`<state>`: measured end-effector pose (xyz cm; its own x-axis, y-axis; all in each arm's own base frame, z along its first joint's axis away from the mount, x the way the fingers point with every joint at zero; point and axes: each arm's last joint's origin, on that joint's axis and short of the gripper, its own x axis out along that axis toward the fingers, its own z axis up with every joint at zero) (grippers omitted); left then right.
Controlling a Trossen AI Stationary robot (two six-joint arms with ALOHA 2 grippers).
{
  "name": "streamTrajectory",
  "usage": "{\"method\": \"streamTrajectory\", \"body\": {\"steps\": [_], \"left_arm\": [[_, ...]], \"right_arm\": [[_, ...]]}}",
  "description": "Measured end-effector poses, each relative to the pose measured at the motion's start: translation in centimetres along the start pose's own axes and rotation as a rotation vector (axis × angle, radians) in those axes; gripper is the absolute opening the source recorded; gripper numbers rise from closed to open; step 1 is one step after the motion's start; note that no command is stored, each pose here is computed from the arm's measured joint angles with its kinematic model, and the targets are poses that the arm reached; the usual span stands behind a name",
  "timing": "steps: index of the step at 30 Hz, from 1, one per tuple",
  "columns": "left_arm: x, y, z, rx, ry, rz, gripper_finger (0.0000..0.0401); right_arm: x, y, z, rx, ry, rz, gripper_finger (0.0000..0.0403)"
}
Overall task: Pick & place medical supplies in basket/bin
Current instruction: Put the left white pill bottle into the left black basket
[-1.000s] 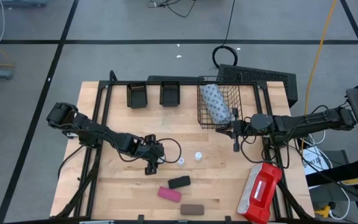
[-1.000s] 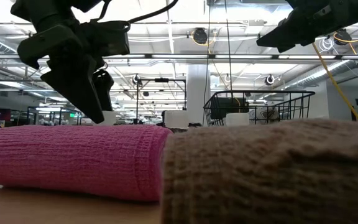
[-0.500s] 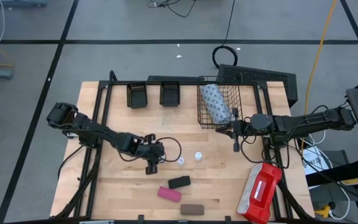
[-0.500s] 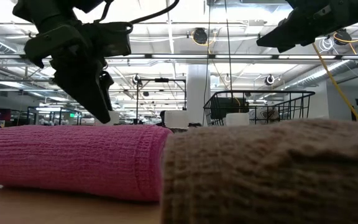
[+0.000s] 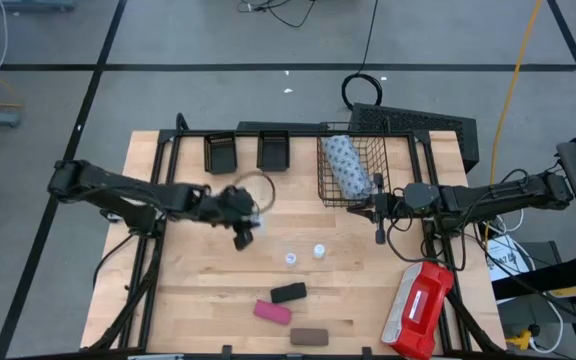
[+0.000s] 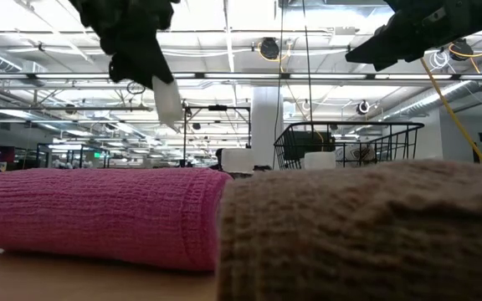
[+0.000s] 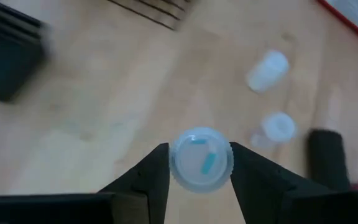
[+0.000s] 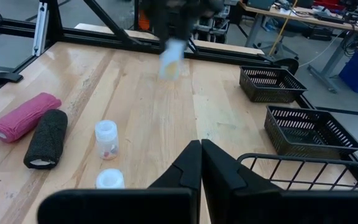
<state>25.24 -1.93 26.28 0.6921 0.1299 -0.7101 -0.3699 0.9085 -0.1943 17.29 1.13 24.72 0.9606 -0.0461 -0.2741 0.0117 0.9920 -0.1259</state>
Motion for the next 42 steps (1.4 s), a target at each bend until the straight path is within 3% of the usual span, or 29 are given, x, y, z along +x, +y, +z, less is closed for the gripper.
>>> {"method": "streamTrajectory", "body": {"steps": [10, 15, 20, 26, 30, 42], "left_arm": [[-5.8, 6.6, 2.9, -0.095, -0.142, 0.303, 0.0146], [-6.6, 10.4, 3.7, -0.157, -0.171, 0.456, 0.0149], [-7.0, 14.5, 3.9, -0.292, -0.159, 0.548, 0.0142], [-6.5, 19.2, 3.6, -0.407, -0.093, 0.628, 0.0145], [-5.1, 21.6, 3.8, -0.464, -0.073, 0.604, 0.0143], [0.9, 26.8, 2.8, -0.546, 0.052, 0.623, 0.0144]], "right_arm": [[0.0, 0.0, 0.0, 0.0, 0.0, 0.0, 0.0], [0.0, 0.0, 0.0, 0.0, 0.0, 0.0, 0.0], [0.0, 0.0, 0.0, 0.0, 0.0, -0.001, 0.0], [0.0, 0.0, 0.0, 0.0, 0.0, -0.001, 0.0], [0.0, 0.0, 0.0, -0.004, 0.0, -0.001, 0.0], [0.0, 0.0, 0.0, -0.004, 0.0, -0.001, 0.0]]}}
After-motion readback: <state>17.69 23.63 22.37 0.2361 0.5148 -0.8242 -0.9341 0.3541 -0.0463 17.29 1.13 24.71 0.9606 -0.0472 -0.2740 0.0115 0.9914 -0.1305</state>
